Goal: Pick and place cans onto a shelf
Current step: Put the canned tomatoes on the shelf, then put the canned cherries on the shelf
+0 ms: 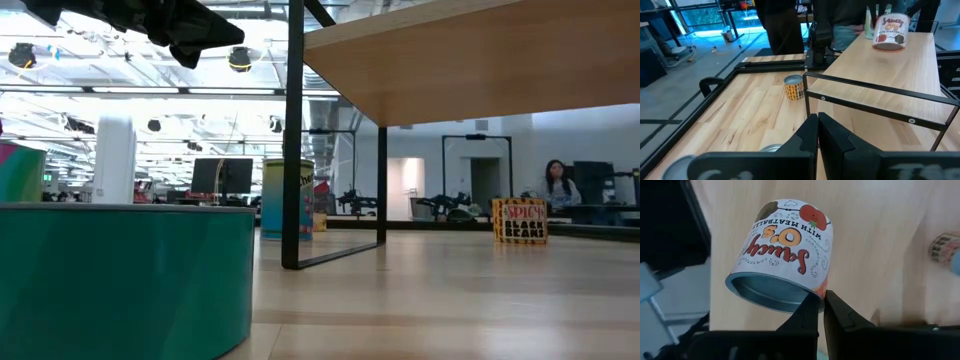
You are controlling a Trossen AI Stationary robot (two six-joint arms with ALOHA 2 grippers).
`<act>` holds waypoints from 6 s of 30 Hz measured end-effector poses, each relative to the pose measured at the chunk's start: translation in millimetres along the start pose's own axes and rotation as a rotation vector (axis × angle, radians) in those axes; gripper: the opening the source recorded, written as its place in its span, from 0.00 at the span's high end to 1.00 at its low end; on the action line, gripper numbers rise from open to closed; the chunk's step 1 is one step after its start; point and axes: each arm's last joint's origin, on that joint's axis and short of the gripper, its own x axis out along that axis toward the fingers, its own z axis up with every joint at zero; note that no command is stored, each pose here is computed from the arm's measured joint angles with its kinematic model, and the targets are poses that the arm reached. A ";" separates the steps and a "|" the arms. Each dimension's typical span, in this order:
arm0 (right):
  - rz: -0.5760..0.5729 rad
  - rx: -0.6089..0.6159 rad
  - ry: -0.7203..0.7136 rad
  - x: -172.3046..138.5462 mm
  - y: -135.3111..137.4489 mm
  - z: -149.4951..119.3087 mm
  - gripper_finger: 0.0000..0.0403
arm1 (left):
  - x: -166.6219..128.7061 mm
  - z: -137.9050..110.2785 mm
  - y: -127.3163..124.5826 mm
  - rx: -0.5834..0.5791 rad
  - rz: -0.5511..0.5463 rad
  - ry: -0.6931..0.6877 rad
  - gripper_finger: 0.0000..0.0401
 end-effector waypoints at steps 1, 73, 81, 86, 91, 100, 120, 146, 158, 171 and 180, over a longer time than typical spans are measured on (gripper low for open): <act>0.007 0.002 0.005 -0.1 -0.3 0.2 0.95 | 0.0 0.0 0.0 0.000 0.000 0.000 1.00; -0.254 -0.050 -0.442 5.3 28.4 -41.4 0.99 | 0.0 0.9 0.1 0.014 0.000 -0.008 1.00; -0.263 0.017 -0.451 18.5 19.9 -43.3 0.99 | -0.1 0.9 0.1 -0.007 0.000 -0.009 1.00; -0.224 -0.004 -0.467 22.7 18.3 -33.5 0.99 | -0.1 1.1 0.1 -0.004 0.000 -0.010 1.00; -0.203 0.000 -0.414 28.2 15.3 -32.4 0.99 | -0.1 1.0 0.1 -0.003 0.000 -0.010 1.00; -0.161 0.018 -0.359 31.4 15.4 -34.5 0.98 | 0.0 0.8 0.1 -0.002 0.000 -0.008 1.00; -0.136 0.063 -0.203 23.7 12.7 -67.4 0.99 | 0.0 0.9 0.1 -0.003 0.000 -0.008 1.00; -0.150 0.082 -0.165 23.4 11.0 -71.6 0.98 | 0.0 0.9 0.1 -0.003 0.000 -0.008 1.00; -0.156 0.062 -0.168 23.2 11.1 -72.1 0.96 | 0.0 0.9 0.1 -0.003 0.000 -0.008 1.00; -0.126 0.040 -0.195 11.5 12.8 -72.7 0.93 | -0.1 0.9 0.1 -0.003 0.000 -0.009 1.00; -0.137 -0.076 -0.314 -6.3 15.6 -69.4 0.98 | -0.1 0.9 0.1 -0.003 0.000 -0.009 1.00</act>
